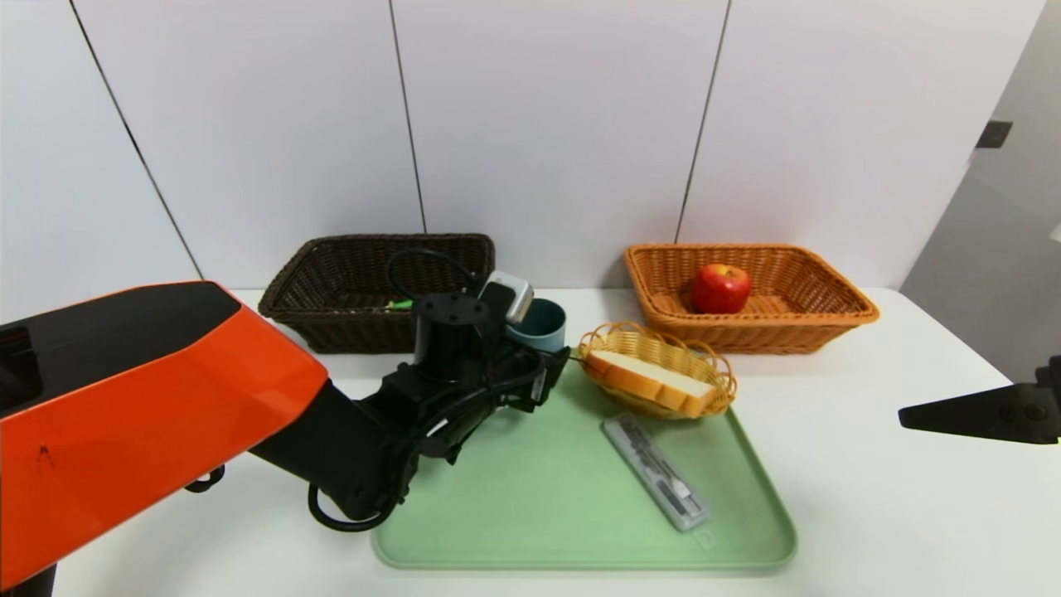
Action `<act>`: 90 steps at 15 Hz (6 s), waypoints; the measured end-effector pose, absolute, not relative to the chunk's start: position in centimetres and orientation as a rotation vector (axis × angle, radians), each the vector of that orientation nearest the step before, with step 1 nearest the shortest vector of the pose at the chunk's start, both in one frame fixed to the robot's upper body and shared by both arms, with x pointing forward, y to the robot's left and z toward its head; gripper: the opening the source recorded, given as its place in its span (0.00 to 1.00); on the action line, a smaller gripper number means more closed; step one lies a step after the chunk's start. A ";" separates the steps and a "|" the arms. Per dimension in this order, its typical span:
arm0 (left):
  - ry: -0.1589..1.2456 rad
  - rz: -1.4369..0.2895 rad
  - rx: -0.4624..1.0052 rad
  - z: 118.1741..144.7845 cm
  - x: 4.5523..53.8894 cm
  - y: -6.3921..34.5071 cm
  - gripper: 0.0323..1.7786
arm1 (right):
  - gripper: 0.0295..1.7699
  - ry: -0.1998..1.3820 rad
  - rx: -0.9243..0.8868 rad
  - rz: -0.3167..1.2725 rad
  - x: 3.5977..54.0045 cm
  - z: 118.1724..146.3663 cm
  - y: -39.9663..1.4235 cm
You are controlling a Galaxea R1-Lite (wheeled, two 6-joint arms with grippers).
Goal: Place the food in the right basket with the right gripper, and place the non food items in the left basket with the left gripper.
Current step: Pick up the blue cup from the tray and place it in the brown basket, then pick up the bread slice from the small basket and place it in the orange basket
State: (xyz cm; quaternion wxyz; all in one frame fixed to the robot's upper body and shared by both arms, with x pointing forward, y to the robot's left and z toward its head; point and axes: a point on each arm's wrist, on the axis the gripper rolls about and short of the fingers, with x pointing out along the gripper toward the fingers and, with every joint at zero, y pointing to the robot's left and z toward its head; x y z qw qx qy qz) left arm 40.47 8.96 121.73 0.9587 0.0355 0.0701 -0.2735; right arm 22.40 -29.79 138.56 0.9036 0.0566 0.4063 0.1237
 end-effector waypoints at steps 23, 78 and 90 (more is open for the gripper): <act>0.071 -0.485 0.080 135.9 39.1 13.0 0.61 | 0.96 0.830 0.122 0.263 22.3 138.7 -29.8; 0.110 -0.245 0.035 143.0 35.4 23.7 0.95 | 0.96 0.735 0.130 0.280 19.4 139.7 -30.5; 0.337 -0.605 0.145 137.2 27.9 16.6 0.95 | 0.96 0.722 0.134 0.281 19.1 139.8 -30.7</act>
